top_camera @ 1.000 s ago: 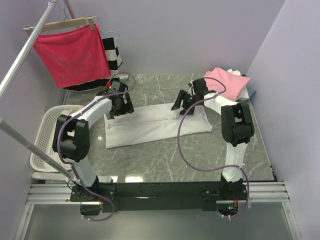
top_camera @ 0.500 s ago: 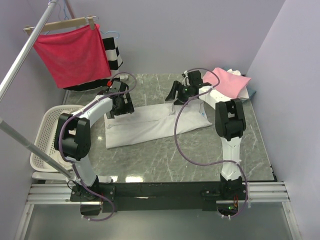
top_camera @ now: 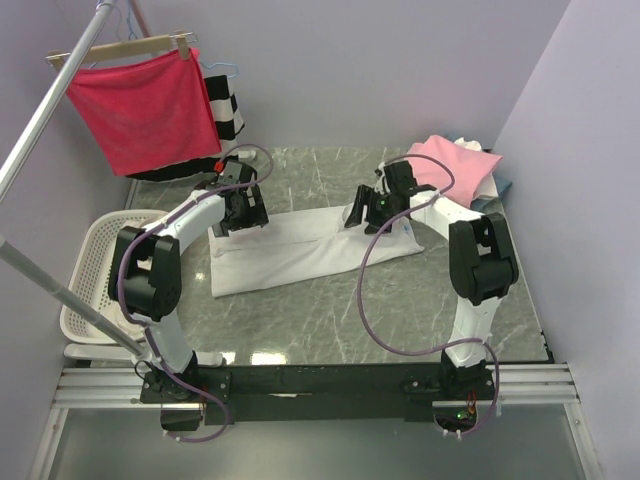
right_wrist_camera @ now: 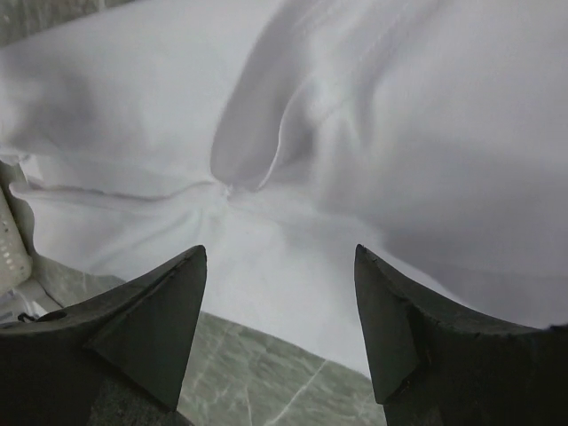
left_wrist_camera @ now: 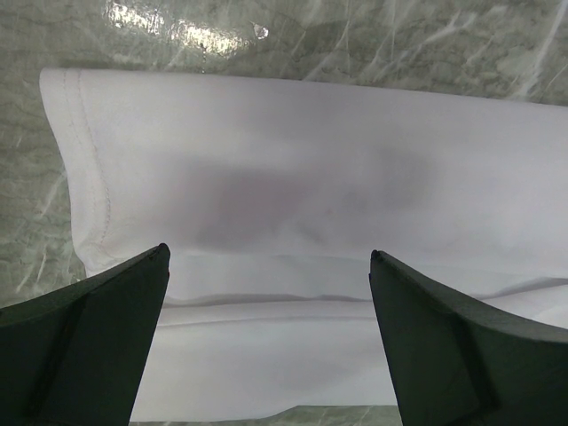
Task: Fold and stack the t-shirts
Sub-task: Fold the other side of the tshirt into a rectangle
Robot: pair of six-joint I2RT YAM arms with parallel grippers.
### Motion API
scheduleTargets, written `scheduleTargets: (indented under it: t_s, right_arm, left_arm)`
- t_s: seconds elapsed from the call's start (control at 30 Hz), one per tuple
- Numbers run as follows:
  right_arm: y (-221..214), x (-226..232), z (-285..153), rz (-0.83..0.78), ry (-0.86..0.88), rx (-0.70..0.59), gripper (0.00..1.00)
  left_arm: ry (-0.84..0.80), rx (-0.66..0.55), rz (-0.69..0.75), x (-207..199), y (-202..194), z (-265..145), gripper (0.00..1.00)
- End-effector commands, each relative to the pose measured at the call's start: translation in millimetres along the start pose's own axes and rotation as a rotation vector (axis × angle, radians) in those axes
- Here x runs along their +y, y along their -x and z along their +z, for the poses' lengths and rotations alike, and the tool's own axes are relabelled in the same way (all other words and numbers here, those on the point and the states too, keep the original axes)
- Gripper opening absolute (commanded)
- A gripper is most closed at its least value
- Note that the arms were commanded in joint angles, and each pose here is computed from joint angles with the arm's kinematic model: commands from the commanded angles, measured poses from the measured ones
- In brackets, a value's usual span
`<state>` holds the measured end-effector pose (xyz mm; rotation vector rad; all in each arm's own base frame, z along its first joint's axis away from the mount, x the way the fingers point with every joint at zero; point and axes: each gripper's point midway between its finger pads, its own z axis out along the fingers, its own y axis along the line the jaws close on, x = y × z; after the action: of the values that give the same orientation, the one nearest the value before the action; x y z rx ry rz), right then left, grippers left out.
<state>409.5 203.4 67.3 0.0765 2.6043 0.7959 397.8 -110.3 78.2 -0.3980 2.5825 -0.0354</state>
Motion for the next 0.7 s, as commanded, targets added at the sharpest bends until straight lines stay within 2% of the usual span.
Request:
scheduleTargets:
  t_s: [0.0, 0.67]
  right_arm:
    - [10.5, 26.6, -12.9, -0.044, 0.071, -0.036, 0.73]
    - [25.3, 57.8, 50.2, -0.023, 0.21, 0.013, 0.73]
  left_arm:
    - [-0.023, -0.042, 0.016, -6.4, 13.1, -5.7, 0.99]
    - [0.003, -0.026, 0.021, -1.2, 6.0, 3.3, 1.0]
